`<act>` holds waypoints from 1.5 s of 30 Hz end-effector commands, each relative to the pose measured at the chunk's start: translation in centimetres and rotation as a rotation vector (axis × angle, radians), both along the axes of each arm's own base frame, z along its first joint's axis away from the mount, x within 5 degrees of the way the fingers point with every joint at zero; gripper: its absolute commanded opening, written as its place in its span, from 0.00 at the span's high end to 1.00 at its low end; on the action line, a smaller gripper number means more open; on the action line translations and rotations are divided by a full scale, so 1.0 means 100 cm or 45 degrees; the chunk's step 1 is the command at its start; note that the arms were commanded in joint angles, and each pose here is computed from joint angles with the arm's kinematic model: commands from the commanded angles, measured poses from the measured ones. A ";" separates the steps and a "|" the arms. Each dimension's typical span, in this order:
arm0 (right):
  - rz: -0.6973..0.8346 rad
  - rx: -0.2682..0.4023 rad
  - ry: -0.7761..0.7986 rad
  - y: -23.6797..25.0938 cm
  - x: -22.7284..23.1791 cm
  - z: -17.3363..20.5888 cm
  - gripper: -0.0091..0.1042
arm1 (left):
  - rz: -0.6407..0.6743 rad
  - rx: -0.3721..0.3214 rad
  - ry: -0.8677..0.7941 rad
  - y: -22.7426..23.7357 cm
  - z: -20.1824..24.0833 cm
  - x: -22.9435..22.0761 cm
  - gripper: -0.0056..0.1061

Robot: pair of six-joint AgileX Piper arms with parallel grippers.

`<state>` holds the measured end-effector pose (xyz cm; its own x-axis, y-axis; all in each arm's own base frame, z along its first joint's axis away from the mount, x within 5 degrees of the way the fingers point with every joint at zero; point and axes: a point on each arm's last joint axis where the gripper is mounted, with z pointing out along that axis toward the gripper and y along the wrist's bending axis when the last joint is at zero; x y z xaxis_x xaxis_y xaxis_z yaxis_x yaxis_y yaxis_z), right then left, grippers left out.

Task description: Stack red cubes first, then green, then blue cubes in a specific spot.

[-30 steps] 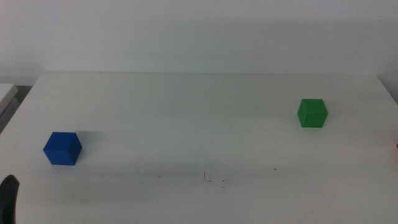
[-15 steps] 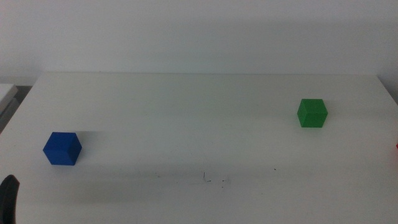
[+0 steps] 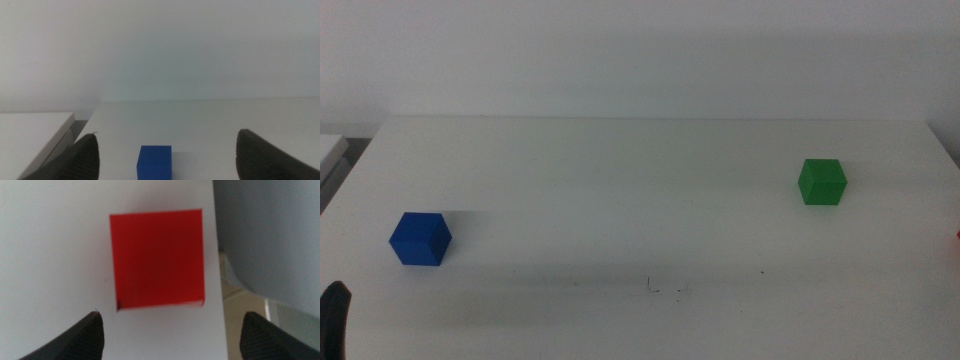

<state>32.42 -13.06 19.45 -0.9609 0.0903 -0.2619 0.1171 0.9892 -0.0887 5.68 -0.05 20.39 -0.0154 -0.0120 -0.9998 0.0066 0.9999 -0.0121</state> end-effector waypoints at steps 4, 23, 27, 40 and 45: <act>0.014 -0.064 -0.084 -0.008 0.008 -0.002 0.27 | -0.007 -0.004 -0.023 0.000 0.002 0.000 0.11; 0.039 -0.059 -0.164 -0.003 0.034 -0.044 0.76 | -0.007 -0.005 -0.023 0.000 0.002 0.000 0.11; 0.082 -0.044 -0.214 0.029 0.040 -0.023 0.93 | -0.007 -0.005 -0.023 0.000 0.002 0.000 0.11; 0.157 0.038 -0.208 0.332 0.005 0.031 0.93 | -0.007 -0.005 -0.023 0.000 0.002 0.000 0.11; 0.177 0.063 -0.177 0.387 -0.003 0.015 0.93 | -0.007 -0.001 -0.023 0.000 0.002 0.000 0.11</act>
<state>32.26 24.59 21.25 -0.9199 -0.0288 -0.3911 -0.0250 0.9996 -0.0148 5.68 -0.05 20.40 -0.0147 -0.0120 -0.9998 0.0065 0.9999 -0.0121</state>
